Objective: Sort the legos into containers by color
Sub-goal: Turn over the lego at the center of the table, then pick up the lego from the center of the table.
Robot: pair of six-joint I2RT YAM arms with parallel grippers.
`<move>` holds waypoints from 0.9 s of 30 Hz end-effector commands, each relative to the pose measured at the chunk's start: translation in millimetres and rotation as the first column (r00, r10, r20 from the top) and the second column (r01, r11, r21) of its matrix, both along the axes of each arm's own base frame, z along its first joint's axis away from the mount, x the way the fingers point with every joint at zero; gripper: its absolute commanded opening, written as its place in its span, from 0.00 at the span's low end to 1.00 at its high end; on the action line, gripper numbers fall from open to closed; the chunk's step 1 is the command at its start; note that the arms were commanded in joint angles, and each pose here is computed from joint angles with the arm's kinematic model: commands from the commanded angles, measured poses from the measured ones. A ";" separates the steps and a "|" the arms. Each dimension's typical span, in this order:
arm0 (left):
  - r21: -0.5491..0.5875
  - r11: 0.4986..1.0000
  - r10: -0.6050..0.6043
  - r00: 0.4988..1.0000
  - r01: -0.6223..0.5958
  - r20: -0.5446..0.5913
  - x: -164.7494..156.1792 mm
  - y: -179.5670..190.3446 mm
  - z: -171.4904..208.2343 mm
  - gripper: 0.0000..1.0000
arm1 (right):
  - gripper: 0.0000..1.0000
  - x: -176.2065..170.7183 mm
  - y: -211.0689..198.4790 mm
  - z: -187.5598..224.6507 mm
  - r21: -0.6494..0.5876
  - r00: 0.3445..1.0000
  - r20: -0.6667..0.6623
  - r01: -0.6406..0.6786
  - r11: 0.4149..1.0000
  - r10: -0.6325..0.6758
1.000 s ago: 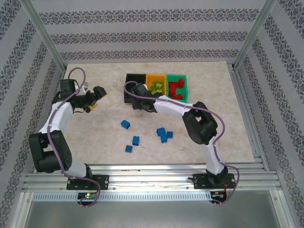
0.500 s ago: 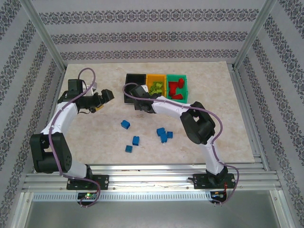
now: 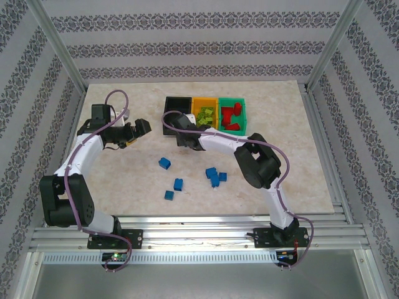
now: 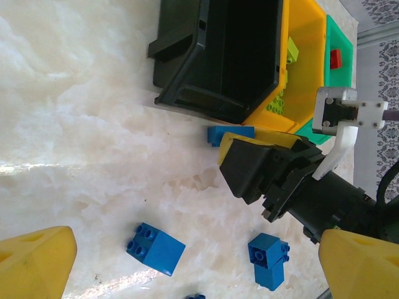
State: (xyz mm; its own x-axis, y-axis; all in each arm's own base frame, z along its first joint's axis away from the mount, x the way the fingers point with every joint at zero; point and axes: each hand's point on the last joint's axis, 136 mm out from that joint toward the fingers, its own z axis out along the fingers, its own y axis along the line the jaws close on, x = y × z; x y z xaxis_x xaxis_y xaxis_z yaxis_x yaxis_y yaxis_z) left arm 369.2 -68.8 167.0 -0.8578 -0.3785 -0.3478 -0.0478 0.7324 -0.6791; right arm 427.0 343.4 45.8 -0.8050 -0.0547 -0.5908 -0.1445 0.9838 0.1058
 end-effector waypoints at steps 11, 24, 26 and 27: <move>0.023 0.999 -0.040 0.999 0.040 0.015 -4.4 -5.6 6.6 1.00 | 0.60 -12.4 -3.7 -42.5 -0.037 0.994 -0.108 -0.006 0.999 0.002; 0.026 0.999 -0.044 0.999 0.043 0.015 -4.4 -6.2 7.1 1.00 | 0.31 -12.1 15.1 -13.7 0.024 0.996 -0.034 -0.081 0.996 0.081; 0.026 0.999 -0.045 0.999 0.044 0.015 -4.9 -6.3 7.1 1.00 | 0.28 -13.6 18.2 -3.8 0.028 0.995 -0.012 -0.096 0.995 0.096; 0.026 0.999 -0.044 0.999 0.044 0.016 -4.7 -6.1 7.3 1.00 | 0.28 -13.8 20.3 4.9 0.031 0.995 0.007 -0.103 0.994 0.103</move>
State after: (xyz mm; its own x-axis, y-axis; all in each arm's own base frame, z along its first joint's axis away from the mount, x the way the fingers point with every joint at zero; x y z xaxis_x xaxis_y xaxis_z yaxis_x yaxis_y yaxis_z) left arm 365.2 -70.2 164.1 -0.8670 -0.3657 -0.3385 -0.0487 0.7383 -0.6727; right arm 419.2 349.8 22.1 -0.8245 -0.0984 -0.5572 -0.1887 0.9762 0.1068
